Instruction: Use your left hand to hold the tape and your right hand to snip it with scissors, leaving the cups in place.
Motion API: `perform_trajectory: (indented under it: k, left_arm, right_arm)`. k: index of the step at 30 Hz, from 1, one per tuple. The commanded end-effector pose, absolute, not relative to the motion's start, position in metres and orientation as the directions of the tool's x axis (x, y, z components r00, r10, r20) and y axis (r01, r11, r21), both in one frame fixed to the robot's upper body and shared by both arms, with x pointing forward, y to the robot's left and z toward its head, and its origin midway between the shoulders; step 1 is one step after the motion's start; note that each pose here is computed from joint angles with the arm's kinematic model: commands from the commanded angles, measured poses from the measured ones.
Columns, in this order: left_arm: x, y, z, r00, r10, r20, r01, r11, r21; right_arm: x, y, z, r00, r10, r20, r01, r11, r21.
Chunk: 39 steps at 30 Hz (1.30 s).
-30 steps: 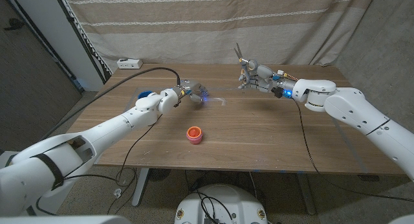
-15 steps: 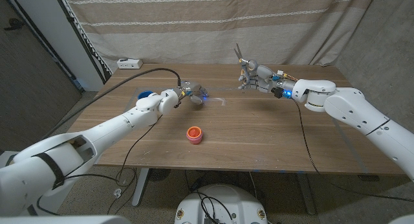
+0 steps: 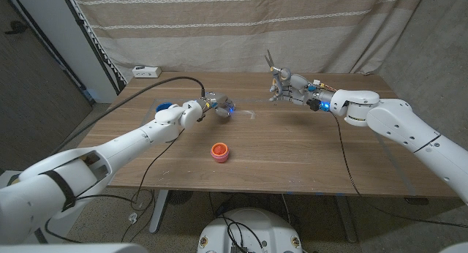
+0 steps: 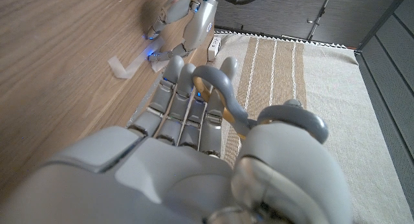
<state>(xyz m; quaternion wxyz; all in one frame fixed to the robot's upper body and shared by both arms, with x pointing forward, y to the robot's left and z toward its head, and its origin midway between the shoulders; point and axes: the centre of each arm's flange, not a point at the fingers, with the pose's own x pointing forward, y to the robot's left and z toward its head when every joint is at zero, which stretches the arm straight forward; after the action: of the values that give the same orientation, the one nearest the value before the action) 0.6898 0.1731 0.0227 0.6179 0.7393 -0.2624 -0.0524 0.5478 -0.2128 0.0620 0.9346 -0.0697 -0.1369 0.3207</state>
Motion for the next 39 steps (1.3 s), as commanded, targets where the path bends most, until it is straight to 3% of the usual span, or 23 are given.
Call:
perform_trajectory:
  k: [1, 15, 22, 39]
  left_arm:
    - [0.692, 0.173, 0.018, 0.863, -0.450, 0.230, -0.304, -0.098, 0.948]
    - [0.688, 0.179, 0.015, 0.836, -0.460, 0.298, -0.351, -0.034, 0.936]
    - [0.681, 0.184, 0.016, 0.783, -0.467, 0.410, -0.421, 0.087, 0.903]
    - [0.674, 0.192, 0.018, 0.726, -0.442, 0.527, -0.435, 0.298, 0.850]
  right_arm:
    - [0.549, -0.212, 0.062, 0.758, 0.618, 0.207, -0.581, 0.785, -0.217]
    - [0.548, -0.210, 0.062, 0.757, 0.620, 0.207, -0.581, 0.783, -0.221]
    - [0.548, -0.210, 0.062, 0.757, 0.620, 0.208, -0.581, 0.783, -0.221]
    - [0.544, -0.213, 0.061, 0.758, 0.617, 0.211, -0.577, 0.786, -0.223]
